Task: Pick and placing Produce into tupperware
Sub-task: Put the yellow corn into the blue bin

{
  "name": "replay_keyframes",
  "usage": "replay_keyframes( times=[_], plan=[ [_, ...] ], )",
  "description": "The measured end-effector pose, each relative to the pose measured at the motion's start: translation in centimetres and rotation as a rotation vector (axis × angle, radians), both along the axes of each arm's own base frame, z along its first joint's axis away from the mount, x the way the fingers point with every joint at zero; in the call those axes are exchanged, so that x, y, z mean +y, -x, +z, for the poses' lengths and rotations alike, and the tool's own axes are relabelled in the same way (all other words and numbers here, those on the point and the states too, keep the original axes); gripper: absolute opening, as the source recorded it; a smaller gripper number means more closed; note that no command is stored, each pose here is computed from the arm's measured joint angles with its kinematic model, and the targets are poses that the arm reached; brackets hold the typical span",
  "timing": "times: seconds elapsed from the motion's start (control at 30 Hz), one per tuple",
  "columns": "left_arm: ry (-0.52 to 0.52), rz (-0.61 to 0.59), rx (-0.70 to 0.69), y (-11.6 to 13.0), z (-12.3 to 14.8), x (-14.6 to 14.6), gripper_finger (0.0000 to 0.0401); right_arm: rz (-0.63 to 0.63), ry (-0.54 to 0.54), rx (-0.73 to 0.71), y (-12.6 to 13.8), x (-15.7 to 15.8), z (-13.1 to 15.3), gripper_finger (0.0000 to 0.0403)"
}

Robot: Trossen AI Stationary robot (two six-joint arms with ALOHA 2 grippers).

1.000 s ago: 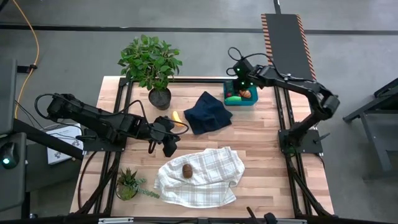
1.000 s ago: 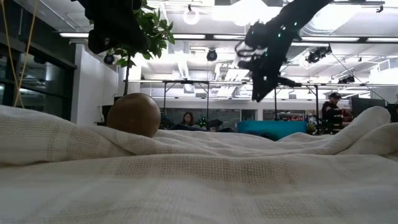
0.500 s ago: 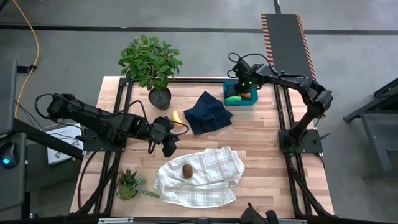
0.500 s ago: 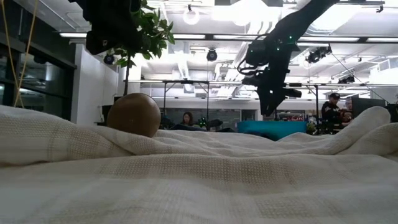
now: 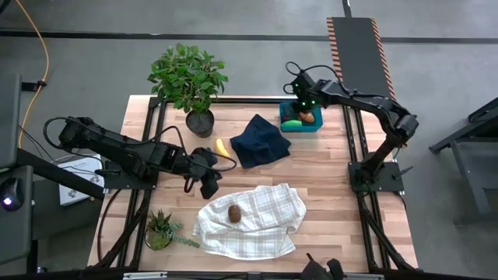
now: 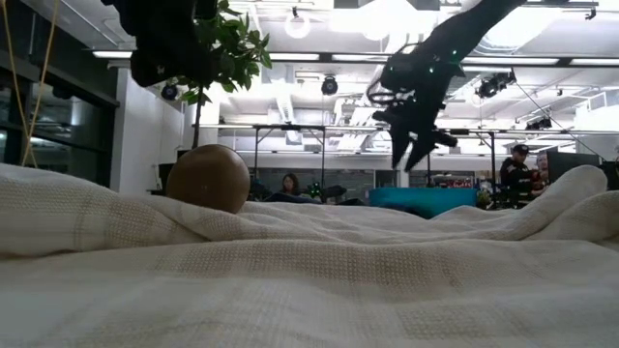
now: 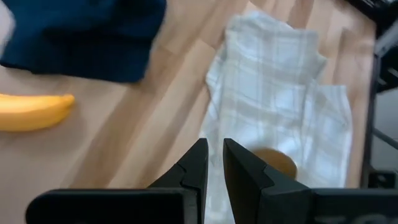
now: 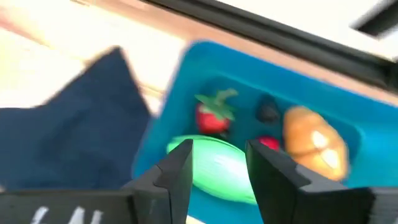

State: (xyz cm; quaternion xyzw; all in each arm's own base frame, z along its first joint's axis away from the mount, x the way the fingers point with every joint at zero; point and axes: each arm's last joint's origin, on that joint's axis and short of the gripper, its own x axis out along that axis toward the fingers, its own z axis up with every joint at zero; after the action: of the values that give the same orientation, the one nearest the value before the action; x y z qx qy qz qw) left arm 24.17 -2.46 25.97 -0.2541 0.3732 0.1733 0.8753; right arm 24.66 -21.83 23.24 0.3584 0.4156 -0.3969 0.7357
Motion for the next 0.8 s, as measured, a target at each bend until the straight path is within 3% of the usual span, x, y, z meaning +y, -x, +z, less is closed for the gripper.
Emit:
replay_keyframes(
  times=[0.1, 0.23, 0.33, 0.43, 0.53, 0.63, 0.8],
  plan=[
    [0.061, -0.085, -0.002, -0.1, 0.0, -0.3, 0.004, 0.108, 0.008, -0.158, -0.8, 0.3, 1.3, 0.0139],
    [0.144, -0.241, -0.003, -0.1, 0.1, -0.9, 0.004, 0.369, -0.043, -0.428, -1.9, 1.9, 3.8, 0.0139],
    [0.163, -0.293, 0.0, -0.1, 0.1, -1.1, 0.004, 0.54, -0.081, -0.513, -2.2, 4.1, 5.3, 0.0139],
    [0.211, -0.351, 0.007, 0.0, 0.1, -1.4, 0.004, 0.6, -0.11, -0.488, -2.1, 6.5, 6.1, 0.0139],
    [0.244, -0.332, 0.015, 0.1, 0.1, -1.5, 0.004, 0.647, -0.137, -0.437, -2.2, 9.1, 6.5, 0.0139],
    [0.268, -0.212, 0.018, 0.0, 0.1, -1.3, 0.004, 0.648, -0.136, -0.354, -2.6, 11.8, 6.6, 0.0139],
    [0.211, -0.044, 0.041, 0.3, -0.2, -0.8, 0.004, 0.663, -0.079, -0.235, -3.5, 16.4, 6.4, 0.0139]
  ],
)
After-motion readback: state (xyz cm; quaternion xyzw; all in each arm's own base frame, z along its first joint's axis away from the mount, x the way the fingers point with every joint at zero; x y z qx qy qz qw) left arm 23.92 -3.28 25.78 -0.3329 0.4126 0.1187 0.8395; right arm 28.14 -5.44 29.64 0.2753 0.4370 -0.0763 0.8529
